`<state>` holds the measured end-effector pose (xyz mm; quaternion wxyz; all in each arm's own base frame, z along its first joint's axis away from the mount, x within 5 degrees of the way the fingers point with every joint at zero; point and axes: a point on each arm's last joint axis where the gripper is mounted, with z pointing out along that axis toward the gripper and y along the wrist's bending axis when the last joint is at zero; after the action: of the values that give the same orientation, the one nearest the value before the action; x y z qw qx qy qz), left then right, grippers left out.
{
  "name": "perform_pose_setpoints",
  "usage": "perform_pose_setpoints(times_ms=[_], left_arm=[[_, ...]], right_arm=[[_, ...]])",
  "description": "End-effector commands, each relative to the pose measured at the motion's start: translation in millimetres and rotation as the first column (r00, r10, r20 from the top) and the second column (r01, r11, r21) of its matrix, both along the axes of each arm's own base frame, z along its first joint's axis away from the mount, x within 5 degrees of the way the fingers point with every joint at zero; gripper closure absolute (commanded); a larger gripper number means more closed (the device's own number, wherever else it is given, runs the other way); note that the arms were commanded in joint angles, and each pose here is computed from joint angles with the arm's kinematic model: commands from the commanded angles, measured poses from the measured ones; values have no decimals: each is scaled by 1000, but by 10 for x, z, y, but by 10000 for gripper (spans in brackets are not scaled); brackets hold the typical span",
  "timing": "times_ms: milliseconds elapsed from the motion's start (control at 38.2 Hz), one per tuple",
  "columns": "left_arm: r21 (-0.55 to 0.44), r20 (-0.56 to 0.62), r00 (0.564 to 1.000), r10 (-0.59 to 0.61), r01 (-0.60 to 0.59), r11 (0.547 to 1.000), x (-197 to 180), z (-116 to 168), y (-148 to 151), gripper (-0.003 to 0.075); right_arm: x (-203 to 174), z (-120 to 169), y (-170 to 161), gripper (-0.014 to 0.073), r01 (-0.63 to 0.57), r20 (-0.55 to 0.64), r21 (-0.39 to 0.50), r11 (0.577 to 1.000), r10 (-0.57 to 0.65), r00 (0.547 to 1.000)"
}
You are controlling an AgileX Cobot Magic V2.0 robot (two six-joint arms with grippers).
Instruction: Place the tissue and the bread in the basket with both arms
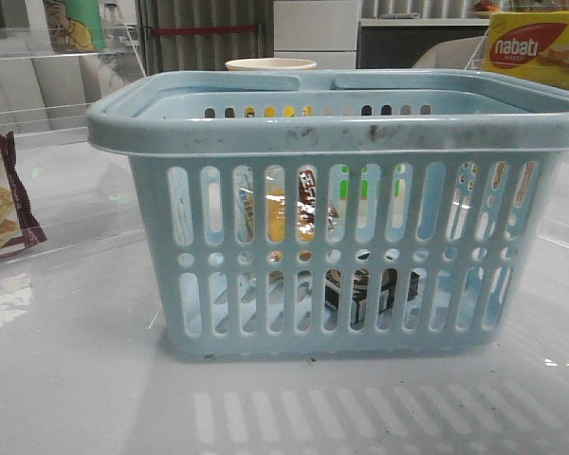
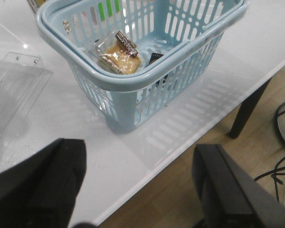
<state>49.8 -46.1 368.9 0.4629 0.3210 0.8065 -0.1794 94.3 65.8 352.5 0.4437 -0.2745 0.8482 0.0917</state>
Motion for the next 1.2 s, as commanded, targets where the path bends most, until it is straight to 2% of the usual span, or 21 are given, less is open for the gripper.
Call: perform_pose_setpoints(times_ms=[0,105,261,366,497,601,810,915,1176], left_arm=[[-122,107,994,-1,14,992,-139,49,117,192],[-138,135,991,-2,21,990,-229,-20,204,192],[-119,134,991,-9,25,993,-228,-100,202,192],[-111,151,988,-17,34,993,-214,-119,189,192],[-115,165,986,-13,32,993,-204,-115,186,199],[-115,165,986,-13,32,993,-204,-115,186,272],[-118,168,986,-13,33,993,-203,-111,185,528],[-118,168,986,-13,33,993,-203,-111,185,625],[-118,168,986,-13,33,993,-203,-111,185,625]], right_arm=[[32,125,-28,151,6,100,-7,1000,-5,995],[0,145,-51,151,2,110,11,1000,-3,994],[-117,134,-78,151,-42,128,116,992,27,991],[-149,25,-87,151,-77,148,101,992,61,987],[-156,-81,-80,152,-81,113,85,993,71,991],[-161,-86,-73,226,-83,104,94,992,73,992],[-162,-88,-74,551,-83,102,93,992,73,992],[-164,-97,-79,526,-80,94,86,993,72,993],[-166,-102,-82,526,-78,88,82,994,71,994]])
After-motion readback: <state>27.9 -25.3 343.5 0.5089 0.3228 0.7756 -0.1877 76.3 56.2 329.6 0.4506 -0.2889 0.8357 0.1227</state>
